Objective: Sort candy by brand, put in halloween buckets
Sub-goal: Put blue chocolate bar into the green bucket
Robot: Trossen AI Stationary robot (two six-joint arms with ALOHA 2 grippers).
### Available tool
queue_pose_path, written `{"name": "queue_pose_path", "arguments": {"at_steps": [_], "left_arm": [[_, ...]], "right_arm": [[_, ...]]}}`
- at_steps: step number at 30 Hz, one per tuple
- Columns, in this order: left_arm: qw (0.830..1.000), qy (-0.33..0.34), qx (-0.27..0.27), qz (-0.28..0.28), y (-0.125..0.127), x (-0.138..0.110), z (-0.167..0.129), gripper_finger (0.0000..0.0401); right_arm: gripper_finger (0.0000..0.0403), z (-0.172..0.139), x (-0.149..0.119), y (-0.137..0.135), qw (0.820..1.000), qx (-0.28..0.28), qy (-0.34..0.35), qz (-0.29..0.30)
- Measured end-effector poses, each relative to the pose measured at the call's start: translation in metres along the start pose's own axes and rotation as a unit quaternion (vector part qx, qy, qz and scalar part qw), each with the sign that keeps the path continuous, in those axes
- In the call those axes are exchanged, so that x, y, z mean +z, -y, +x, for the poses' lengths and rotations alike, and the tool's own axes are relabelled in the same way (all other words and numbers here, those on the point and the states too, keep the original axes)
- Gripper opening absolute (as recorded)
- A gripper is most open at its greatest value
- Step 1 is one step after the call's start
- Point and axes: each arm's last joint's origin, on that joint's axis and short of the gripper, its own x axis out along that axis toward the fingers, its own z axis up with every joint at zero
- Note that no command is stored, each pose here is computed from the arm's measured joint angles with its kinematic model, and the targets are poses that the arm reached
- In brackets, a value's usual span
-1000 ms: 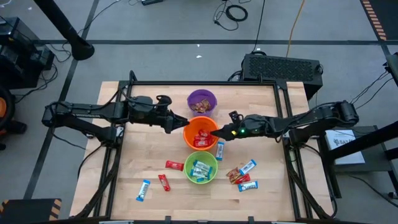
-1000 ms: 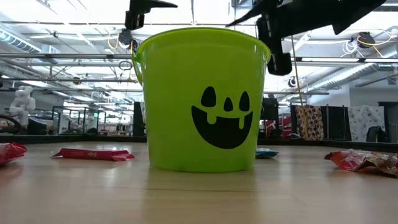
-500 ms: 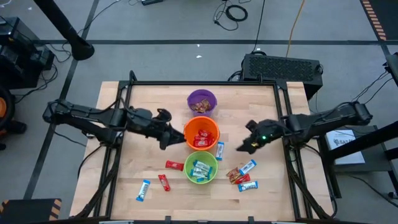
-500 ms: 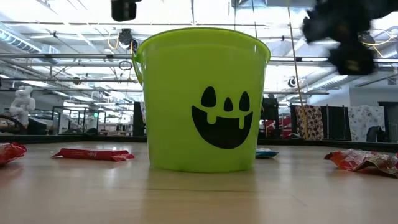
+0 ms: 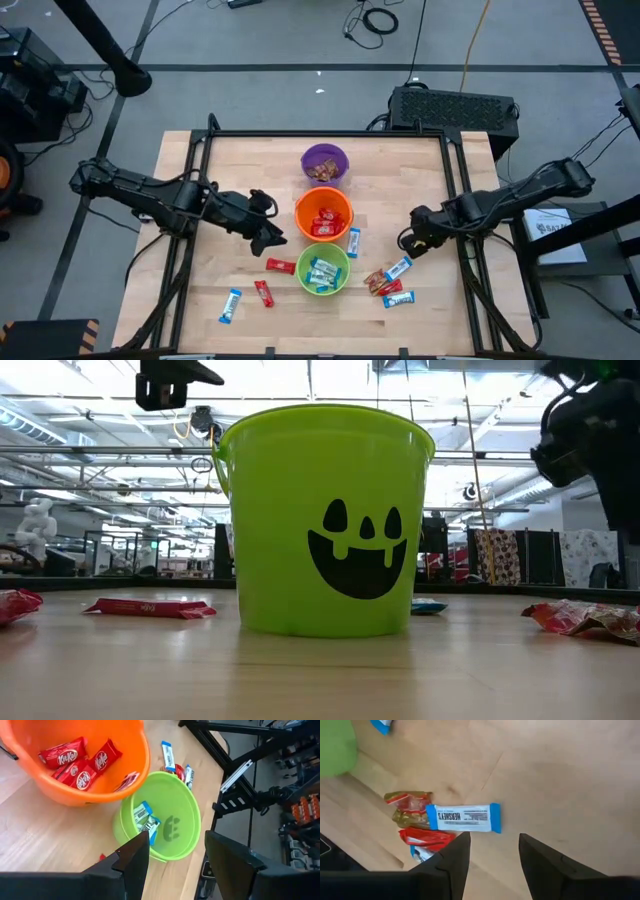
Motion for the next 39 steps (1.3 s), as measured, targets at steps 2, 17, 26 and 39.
{"name": "queue_pose_path", "arguments": {"at_steps": [2,17,26,39], "left_arm": [[1.000,0.001,0.000,0.000,0.000,0.000,0.000,0.0198],[1.000,0.002,0.000,0.000,0.000,0.000,0.000,0.0198],[1.000,0.002,-0.001,0.000,0.000,0.000,0.000,0.0198],[1.000,0.002,-0.001,0.000,0.000,0.000,0.000,0.0198]], "right_arm": [[0.0160,0.007,0.000,-0.001,1.000,0.003,-0.012,0.004],[0.0160,0.052,0.005,0.000,0.997,0.013,-0.027,0.068],[0.0159,0.064,0.006,0.007,0.997,0.021,-0.026,0.076],[0.0066,0.072,0.006,0.012,0.995,0.054,-0.024,0.084]]}}
